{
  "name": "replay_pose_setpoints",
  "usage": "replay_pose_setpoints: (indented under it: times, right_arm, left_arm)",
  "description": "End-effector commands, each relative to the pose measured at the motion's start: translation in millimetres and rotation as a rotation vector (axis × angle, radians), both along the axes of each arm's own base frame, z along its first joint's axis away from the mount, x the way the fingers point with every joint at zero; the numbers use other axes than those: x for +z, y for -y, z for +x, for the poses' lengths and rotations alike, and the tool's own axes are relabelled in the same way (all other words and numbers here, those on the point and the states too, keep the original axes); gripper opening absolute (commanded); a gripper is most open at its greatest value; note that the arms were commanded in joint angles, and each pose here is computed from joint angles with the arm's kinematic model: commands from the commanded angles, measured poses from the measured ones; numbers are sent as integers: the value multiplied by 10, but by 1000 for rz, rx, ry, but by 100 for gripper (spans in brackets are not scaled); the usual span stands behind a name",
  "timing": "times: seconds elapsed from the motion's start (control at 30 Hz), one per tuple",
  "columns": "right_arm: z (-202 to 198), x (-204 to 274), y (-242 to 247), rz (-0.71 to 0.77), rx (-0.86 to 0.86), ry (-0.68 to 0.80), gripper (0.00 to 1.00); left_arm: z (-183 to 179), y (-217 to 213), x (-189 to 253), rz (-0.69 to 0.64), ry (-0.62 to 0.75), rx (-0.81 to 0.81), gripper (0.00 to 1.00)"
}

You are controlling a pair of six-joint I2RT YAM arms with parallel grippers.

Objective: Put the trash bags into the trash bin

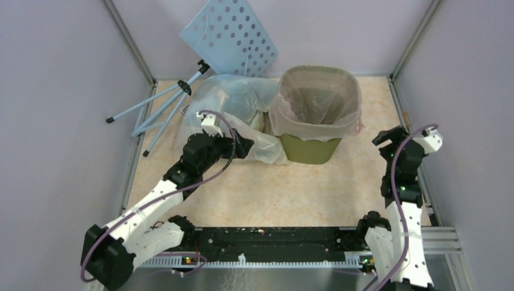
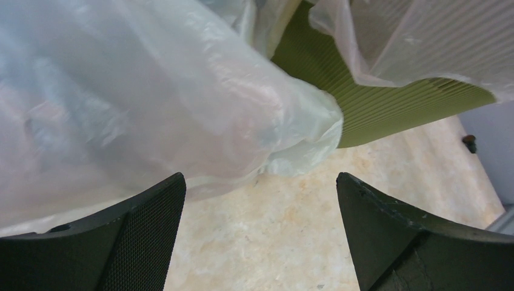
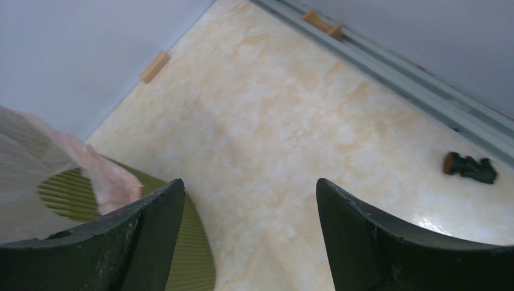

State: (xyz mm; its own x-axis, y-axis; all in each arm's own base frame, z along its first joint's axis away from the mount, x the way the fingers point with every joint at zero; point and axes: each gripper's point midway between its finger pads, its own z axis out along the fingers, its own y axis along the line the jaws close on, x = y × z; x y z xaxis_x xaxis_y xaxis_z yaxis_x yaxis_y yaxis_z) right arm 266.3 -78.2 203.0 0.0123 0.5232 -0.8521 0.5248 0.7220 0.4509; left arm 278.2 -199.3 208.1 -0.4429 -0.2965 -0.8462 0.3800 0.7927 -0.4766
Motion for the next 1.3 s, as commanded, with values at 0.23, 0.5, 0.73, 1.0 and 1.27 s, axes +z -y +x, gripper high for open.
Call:
replay_pose_setpoints:
  times: [0.23,0.5,0.73,1.0,1.27]
  right_arm:
    - [741,491,-675,158,436,158,61]
    - [963,71,-834,220,540,69,28]
    - [1046,-207,-1086,204,619,-17,24]
    - [963,-214,-843,151,482,-27,26]
    - [697,-117,-328,21,231,21,46]
  left_arm:
    - [877,765,694,-156,156,-105,85]
    - [1276,1106,368,-164,69,-139,72]
    - [1522,1255,-86,-137,-64,-116,63]
    - [1483,1209,-118,-184,-73,-122,68]
    - [1321,623,386,-88,-1,33,95]
